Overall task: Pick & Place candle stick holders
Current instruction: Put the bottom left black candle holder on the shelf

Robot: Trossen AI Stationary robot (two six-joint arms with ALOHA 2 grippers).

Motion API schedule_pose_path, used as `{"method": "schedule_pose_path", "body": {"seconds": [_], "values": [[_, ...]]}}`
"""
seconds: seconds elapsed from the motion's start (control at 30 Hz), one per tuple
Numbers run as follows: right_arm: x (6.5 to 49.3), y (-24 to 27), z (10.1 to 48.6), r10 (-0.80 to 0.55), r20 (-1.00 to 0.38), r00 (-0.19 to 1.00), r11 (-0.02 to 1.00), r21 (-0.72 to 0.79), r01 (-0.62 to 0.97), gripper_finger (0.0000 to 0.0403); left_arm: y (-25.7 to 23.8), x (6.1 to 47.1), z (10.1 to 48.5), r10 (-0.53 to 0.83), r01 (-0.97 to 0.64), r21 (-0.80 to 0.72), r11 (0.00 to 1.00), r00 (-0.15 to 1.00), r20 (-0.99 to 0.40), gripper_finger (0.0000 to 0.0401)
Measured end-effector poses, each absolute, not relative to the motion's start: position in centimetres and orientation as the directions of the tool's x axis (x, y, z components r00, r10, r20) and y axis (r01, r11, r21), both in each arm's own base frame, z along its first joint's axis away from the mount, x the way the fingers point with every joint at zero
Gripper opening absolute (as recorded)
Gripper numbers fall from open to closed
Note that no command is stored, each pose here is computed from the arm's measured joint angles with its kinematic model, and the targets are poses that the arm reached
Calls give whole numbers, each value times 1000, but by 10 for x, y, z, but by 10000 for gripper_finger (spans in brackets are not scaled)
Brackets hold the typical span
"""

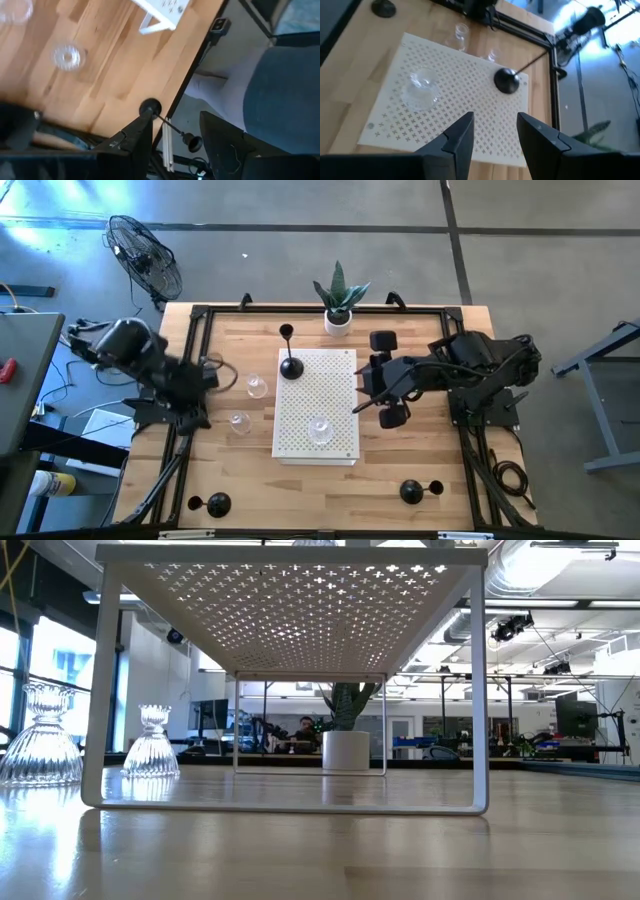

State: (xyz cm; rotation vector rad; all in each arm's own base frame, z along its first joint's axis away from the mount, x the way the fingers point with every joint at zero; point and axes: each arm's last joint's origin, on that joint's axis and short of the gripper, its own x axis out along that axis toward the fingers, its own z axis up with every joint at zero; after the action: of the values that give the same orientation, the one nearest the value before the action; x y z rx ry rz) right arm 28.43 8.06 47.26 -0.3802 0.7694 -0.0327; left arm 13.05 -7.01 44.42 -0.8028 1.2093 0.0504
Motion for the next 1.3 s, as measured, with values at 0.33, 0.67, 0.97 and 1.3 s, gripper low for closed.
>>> {"method": "schedule_pose_path", "body": {"seconds": [0.33,0.67,0.97,1.3], "values": [[288,80,476,-128,-647,751,916,-368,-161,142,-139,141,421,-343,-637,-390,664,204,-917,159],[299,75,478,-16,-623,782,922,-311,-229,142,-190,145,395,-312,-748,-232,622,35,-950,159],[313,80,465,55,-655,754,914,-272,-302,142,-212,152,387,-349,-796,-243,554,44,-936,159],[334,87,424,92,-702,707,907,-233,-350,142,-227,134,385,-361,-726,-238,645,-16,-932,159]]}}
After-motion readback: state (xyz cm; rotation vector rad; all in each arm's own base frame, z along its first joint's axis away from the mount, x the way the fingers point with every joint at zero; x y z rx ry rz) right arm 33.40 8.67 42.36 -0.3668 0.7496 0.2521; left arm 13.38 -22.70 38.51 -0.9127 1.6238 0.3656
